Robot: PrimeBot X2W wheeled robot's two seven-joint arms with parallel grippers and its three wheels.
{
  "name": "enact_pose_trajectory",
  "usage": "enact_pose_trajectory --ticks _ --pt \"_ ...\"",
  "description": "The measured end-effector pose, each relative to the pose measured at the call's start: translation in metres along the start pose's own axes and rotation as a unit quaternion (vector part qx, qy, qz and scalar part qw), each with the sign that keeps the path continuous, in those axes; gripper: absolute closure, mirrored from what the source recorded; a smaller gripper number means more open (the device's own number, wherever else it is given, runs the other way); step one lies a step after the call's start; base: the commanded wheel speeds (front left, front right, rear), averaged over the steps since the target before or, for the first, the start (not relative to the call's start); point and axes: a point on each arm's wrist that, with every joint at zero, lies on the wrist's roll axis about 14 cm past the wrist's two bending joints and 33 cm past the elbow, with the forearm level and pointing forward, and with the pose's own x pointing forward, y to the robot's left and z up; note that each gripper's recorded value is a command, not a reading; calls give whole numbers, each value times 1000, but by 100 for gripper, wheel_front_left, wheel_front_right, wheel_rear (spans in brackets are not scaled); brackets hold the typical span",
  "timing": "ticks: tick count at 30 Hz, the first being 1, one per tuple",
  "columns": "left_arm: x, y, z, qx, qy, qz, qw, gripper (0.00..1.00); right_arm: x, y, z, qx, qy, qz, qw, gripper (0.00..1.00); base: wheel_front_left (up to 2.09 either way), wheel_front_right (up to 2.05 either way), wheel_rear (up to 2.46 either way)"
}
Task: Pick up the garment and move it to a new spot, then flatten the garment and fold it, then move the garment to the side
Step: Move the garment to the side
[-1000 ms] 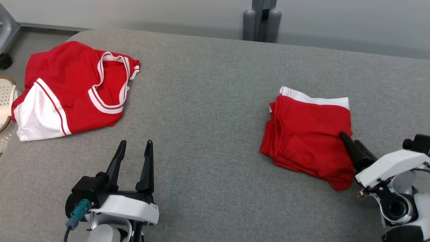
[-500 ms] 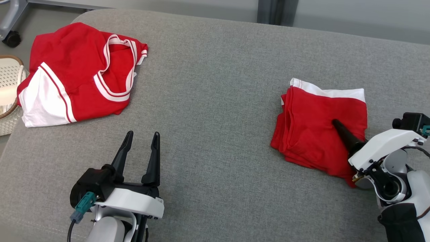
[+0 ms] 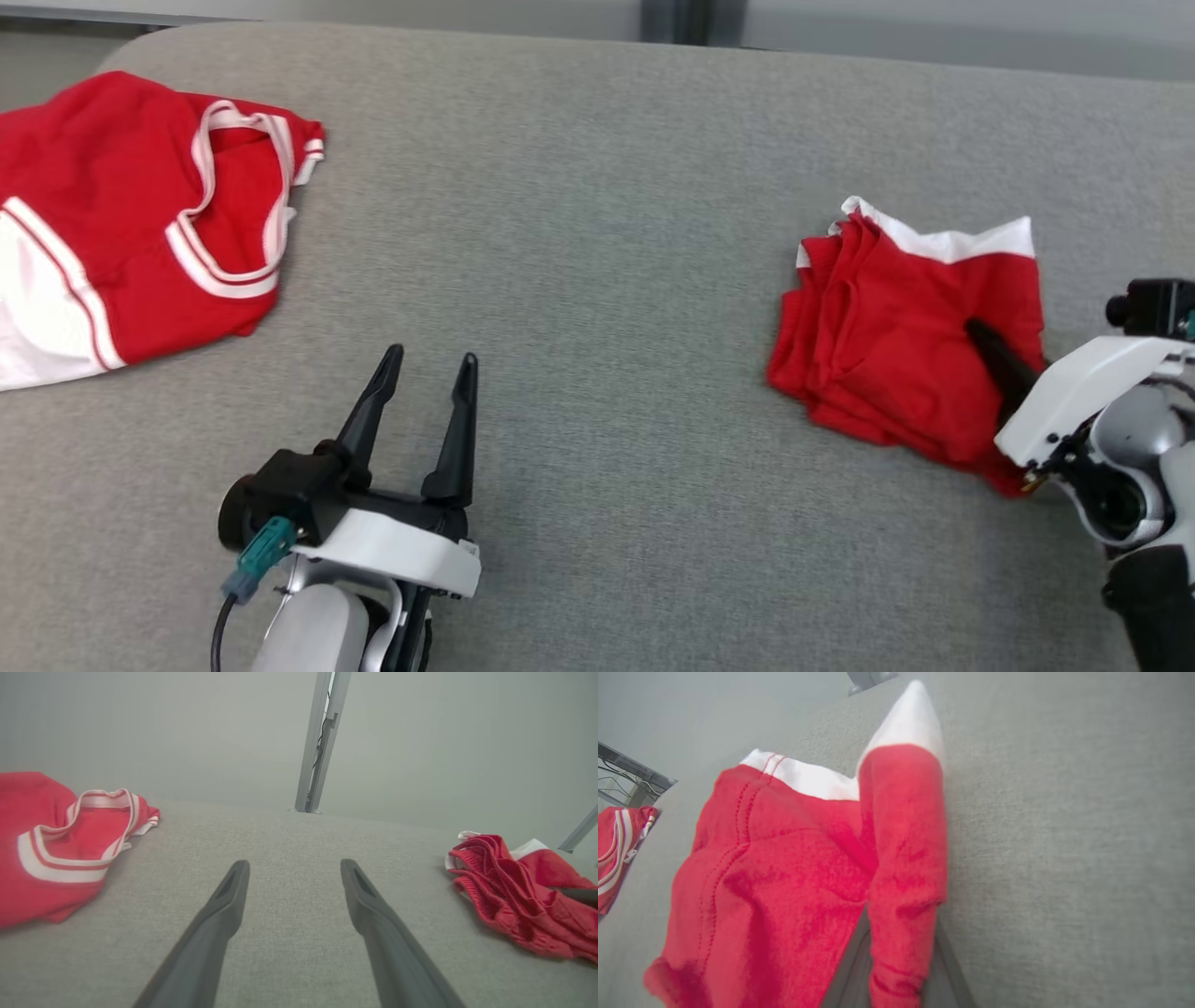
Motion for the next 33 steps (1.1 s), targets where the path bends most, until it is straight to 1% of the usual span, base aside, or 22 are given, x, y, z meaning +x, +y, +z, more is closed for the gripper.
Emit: enact_pose_trajectory --ticks 4,8,11,15,16,18,19,22,26,27,28,29,30,31,33 --pt "19 -24 -9 2 9 -45 999 0 -9 -42 16 -66 -6 -49 997 100 0 0 0" --pt "38 -40 -16 -8 13 -69 997 0 -21 -83 29 -105 -5 -96 990 100 0 0 0" --pt "49 -49 -26 -16 21 -82 996 0 -32 -112 39 -150 3 -135 979 100 0 0 0" --pt "59 -56 -40 -22 34 -93 995 0 -45 -143 48 -184 13 -174 967 100 0 0 0" --pt "62 -56 -43 -23 36 -95 995 0 -51 -152 53 -208 17 -188 960 100 0 0 0" --pt "66 -57 -49 -26 42 -96 994 0 -66 -173 63 -285 37 -222 932 100 0 0 0" --pt "68 -58 -52 -28 45 -97 994 0 -72 -182 69 -305 40 -236 922 100 0 0 0" --pt "73 -58 -59 -31 50 -100 993 0 -81 -194 81 -337 42 -262 903 100 0 0 0" --pt "77 -57 -64 -33 53 -100 993 0 -95 -210 91 -376 60 -302 874 100 0 0 0" --pt "78 -58 -64 -33 52 -101 993 0 -98 -213 92 -382 64 -311 868 100 0 0 0" --pt "78 -57 -64 -34 52 -102 993 0 -102 -216 93 -389 71 -322 860 100 0 0 0" --pt "79 -57 -64 -33 52 -101 993 0 -106 -219 94 -406 80 -332 847 100 0 0 0" --pt "79 -56 -64 -34 52 -99 993 0 -110 -222 97 -411 82 -343 841 100 0 0 0" --pt "79 -55 -64 -34 52 -98 993 0 -113 -225 101 -406 79 -353 839 100 0 0 0" --pt "79 -52 -64 -34 51 -94 994 0 -115 -225 100 -415 85 -363 830 100 0 0 0"
